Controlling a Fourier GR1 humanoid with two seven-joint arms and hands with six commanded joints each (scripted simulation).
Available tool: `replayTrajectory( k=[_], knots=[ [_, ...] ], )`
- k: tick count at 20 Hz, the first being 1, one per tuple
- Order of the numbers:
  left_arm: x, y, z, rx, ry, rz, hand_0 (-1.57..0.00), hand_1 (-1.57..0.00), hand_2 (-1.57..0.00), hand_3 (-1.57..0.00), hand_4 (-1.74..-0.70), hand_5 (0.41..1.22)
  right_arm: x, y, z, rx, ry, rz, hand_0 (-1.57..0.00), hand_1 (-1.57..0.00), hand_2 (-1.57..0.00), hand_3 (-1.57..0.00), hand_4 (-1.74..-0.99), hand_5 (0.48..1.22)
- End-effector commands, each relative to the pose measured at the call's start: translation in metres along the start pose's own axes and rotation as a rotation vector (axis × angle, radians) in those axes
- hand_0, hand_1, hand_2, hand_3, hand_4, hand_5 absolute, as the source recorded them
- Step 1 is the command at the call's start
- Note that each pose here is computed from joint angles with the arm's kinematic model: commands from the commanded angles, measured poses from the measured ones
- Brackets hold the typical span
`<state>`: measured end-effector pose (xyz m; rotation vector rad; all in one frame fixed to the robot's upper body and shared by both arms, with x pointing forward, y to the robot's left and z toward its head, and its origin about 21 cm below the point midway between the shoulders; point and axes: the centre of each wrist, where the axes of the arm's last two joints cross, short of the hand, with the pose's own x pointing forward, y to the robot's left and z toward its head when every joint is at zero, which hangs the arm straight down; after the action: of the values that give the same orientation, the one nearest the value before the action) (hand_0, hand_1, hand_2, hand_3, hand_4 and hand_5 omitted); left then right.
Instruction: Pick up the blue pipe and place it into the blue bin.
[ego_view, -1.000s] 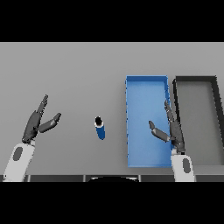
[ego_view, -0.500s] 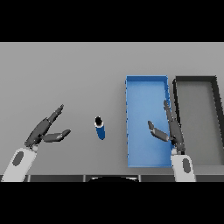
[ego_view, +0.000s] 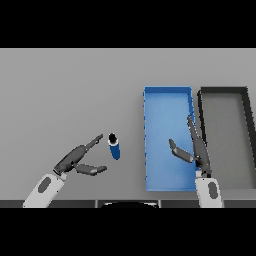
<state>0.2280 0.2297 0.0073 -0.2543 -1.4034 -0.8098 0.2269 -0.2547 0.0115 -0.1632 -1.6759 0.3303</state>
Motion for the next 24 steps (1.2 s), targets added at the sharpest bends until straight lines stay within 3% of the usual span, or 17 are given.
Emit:
replayTrajectory(
  k=[1, 7, 13, 16, 18, 20, 21, 24],
  knots=[
    [-0.001, -0.002, -0.007, -0.003, -0.003, 0.002, 0.00, 0.00, 0.00, 0.00, -1.15, 0.452, 0.004, 0.001, -0.003, 0.002, -0.004, -0.005, 0.00, 0.00, 0.00, 0.00, -1.218, 0.627],
    [-0.001, -0.024, -0.043, -0.008, -0.058, 0.036, 0.00, 0.00, 0.00, 0.00, -1.14, 0.460, 0.003, 0.003, 0.001, -0.004, 0.025, 0.003, 0.00, 0.00, 0.00, 0.00, -1.205, 0.625],
    [-0.008, -0.039, -0.068, -0.006, -0.016, -0.023, 0.00, 0.00, 0.00, 0.00, -1.05, 0.418, 0.003, -0.004, 0.004, -0.008, -0.006, -0.004, 0.00, 0.00, 0.00, 0.00, -1.221, 0.645],
    [-0.008, -0.048, -0.077, -0.025, -0.060, 0.025, 0.00, 0.00, 0.00, 0.00, -1.09, 0.441, 0.004, -0.006, 0.005, -0.008, 0.002, 0.011, 0.00, 0.00, 0.00, 0.00, -1.205, 0.649],
    [-0.008, -0.045, -0.084, -0.019, -0.088, 0.070, 0.00, 0.00, -0.05, -0.04, -1.14, 0.502, 0.002, -0.006, 0.005, -0.015, 0.008, 0.008, 0.00, 0.00, 0.00, 0.00, -1.210, 0.653],
    [-0.010, -0.053, -0.086, -0.011, -0.105, 0.139, -0.01, -0.16, -0.31, -0.28, -1.24, 0.613, 0.001, -0.007, 0.006, -0.010, 0.004, 0.004, 0.00, 0.00, 0.00, 0.00, -1.217, 0.655],
    [-0.011, -0.055, -0.086, -0.006, -0.124, 0.171, -0.12, -0.32, -0.49, -0.53, -1.28, 0.735, 0.000, -0.007, 0.008, -0.011, 0.000, 0.006, 0.00, 0.00, 0.00, 0.00, -1.220, 0.656],
    [-0.011, -0.060, -0.083, -0.005, -0.122, 0.197, -0.80, -0.92, -1.01, -1.03, -1.50, 0.972, 0.002, -0.007, 0.006, -0.010, -0.005, 0.005, 0.00, 0.00, 0.00, 0.00, -1.224, 0.658]
  ],
)
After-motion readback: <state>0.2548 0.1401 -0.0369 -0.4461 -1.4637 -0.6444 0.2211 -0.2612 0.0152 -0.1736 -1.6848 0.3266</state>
